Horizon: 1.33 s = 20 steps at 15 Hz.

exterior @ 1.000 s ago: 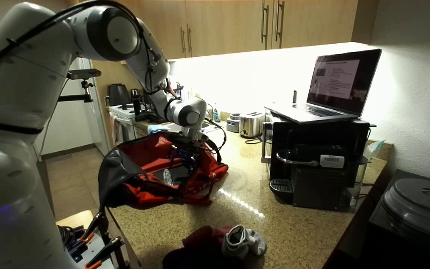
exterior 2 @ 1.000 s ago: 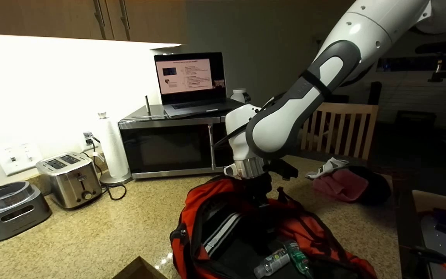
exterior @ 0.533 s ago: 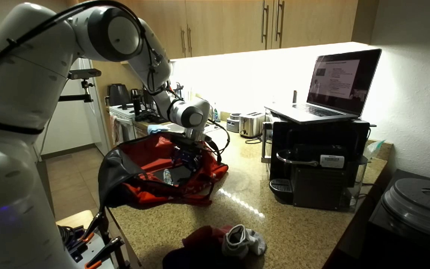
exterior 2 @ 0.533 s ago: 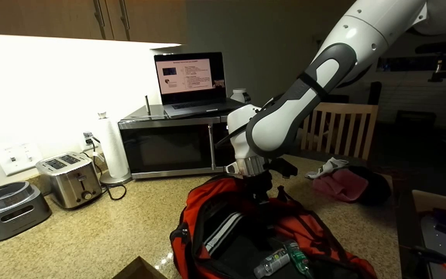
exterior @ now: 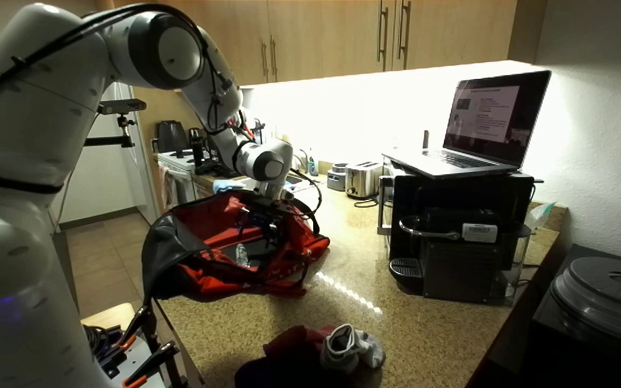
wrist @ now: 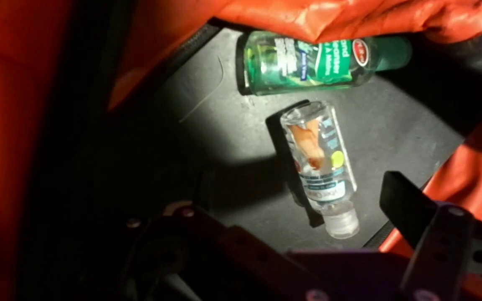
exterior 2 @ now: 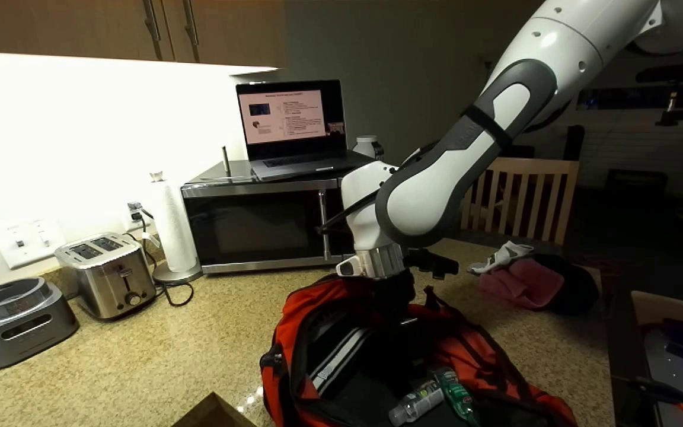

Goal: Pick up the bottle from the bag and put it on the table

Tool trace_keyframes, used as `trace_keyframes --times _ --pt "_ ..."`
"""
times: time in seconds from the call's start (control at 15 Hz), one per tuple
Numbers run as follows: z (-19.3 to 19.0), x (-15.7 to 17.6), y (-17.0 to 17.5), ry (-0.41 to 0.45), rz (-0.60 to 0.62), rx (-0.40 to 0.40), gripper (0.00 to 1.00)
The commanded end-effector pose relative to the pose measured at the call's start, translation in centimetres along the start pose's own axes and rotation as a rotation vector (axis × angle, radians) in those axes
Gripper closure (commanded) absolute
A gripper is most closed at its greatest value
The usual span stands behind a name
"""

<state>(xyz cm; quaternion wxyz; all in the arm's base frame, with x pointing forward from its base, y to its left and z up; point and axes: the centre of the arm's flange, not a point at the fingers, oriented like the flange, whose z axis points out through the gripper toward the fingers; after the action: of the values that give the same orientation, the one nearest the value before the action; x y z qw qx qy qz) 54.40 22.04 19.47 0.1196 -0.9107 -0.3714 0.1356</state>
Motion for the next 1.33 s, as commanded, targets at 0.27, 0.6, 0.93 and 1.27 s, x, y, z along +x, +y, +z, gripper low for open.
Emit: trace_keyframes --times 0.27,0.6,0.93,1.27 --pt "-0.3 -0.4 -3.4 0.019 -0.137 0.026 0.00" --pt "-0.1 -0.2 -4.3 0.013 -0.137 0.002 0.00" --pt "0.6 -0.3 -4.3 -0.006 -0.118 -0.042 0.00" --pt "1.1 -0.5 -4.8 0.009 -0.097 -0.061 0.00"
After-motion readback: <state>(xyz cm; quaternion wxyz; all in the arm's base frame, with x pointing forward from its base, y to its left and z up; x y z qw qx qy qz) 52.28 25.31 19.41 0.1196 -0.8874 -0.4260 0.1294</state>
